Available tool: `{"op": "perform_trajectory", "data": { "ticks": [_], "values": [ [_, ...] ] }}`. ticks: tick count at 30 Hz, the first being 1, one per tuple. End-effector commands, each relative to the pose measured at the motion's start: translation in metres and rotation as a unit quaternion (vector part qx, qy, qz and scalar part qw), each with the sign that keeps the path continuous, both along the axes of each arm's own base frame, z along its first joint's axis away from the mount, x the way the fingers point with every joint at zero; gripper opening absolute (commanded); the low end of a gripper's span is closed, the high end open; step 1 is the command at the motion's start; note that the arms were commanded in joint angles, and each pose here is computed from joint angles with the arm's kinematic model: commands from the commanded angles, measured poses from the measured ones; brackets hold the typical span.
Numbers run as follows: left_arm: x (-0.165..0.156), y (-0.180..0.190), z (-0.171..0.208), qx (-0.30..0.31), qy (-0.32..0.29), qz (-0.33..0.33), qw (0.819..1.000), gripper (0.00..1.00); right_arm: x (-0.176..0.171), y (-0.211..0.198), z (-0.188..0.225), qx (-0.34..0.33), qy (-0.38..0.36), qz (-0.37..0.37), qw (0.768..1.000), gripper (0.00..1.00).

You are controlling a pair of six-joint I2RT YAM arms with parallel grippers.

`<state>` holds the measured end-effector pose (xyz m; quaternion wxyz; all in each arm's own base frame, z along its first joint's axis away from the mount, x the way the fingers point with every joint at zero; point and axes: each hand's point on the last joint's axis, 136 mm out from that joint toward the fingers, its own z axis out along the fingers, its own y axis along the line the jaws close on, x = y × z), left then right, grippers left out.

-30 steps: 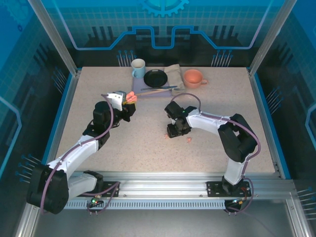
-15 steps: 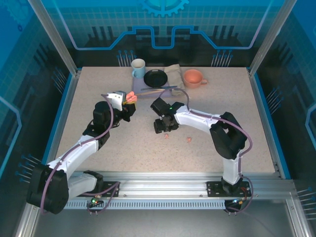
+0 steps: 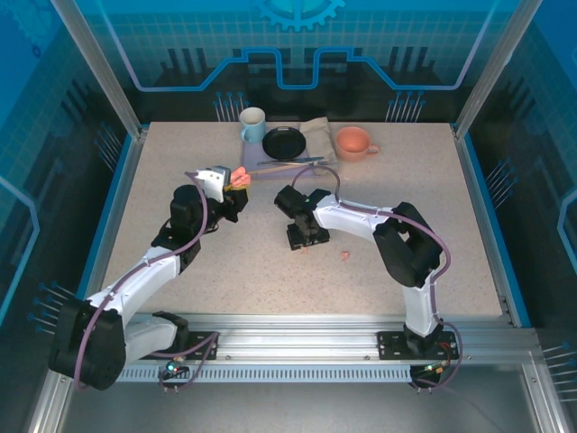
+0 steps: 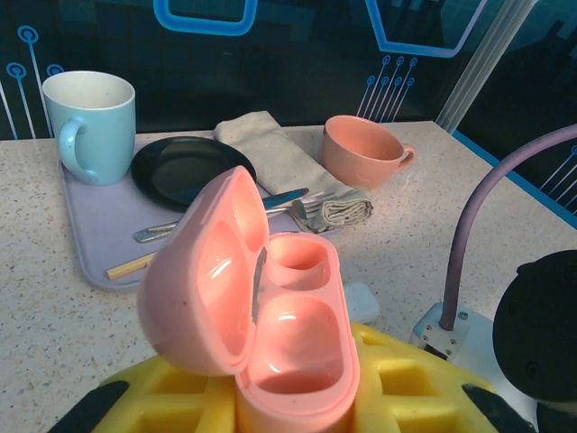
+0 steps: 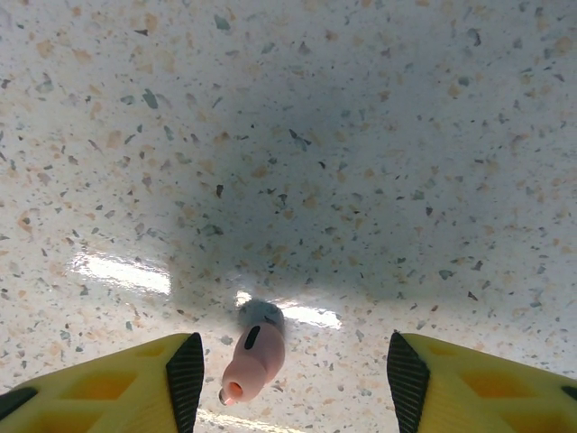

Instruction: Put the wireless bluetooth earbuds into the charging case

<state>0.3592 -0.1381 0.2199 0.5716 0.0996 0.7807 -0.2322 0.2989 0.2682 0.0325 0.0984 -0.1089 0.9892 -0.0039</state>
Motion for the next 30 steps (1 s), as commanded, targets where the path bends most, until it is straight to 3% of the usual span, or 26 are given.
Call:
{"op": "perform_trajectory", "data": {
  "ticks": [1, 13, 19, 24, 30],
  "values": [
    [0.002, 0.000, 0.010, -0.014, -0.012, -0.003, 1.000, 0.00, -0.005, -0.010, 0.001, -0.015, 0.002, -0.009, 1.000, 0.59],
    [0.002, 0.000, 0.010, -0.014, -0.013, -0.003, 1.000, 0.00, -0.017, -0.063, 0.020, -0.027, -0.011, -0.045, 0.999, 0.58],
    [0.004, -0.001, 0.010, -0.016, -0.013, -0.005, 1.000, 0.00, -0.017, -0.078, 0.038, 0.011, -0.030, -0.068, 0.997, 0.58],
    [0.004, -0.001, 0.013, -0.015, -0.013, -0.006, 1.000, 0.00, -0.012, -0.039, 0.043, 0.079, -0.030, 0.039, 0.996, 0.58],
    [0.004, -0.002, 0.015, -0.015, -0.014, -0.008, 1.000, 0.00, -0.021, -0.026, 0.029, 0.074, -0.013, 0.170, 0.983, 0.61]
  ]
}}
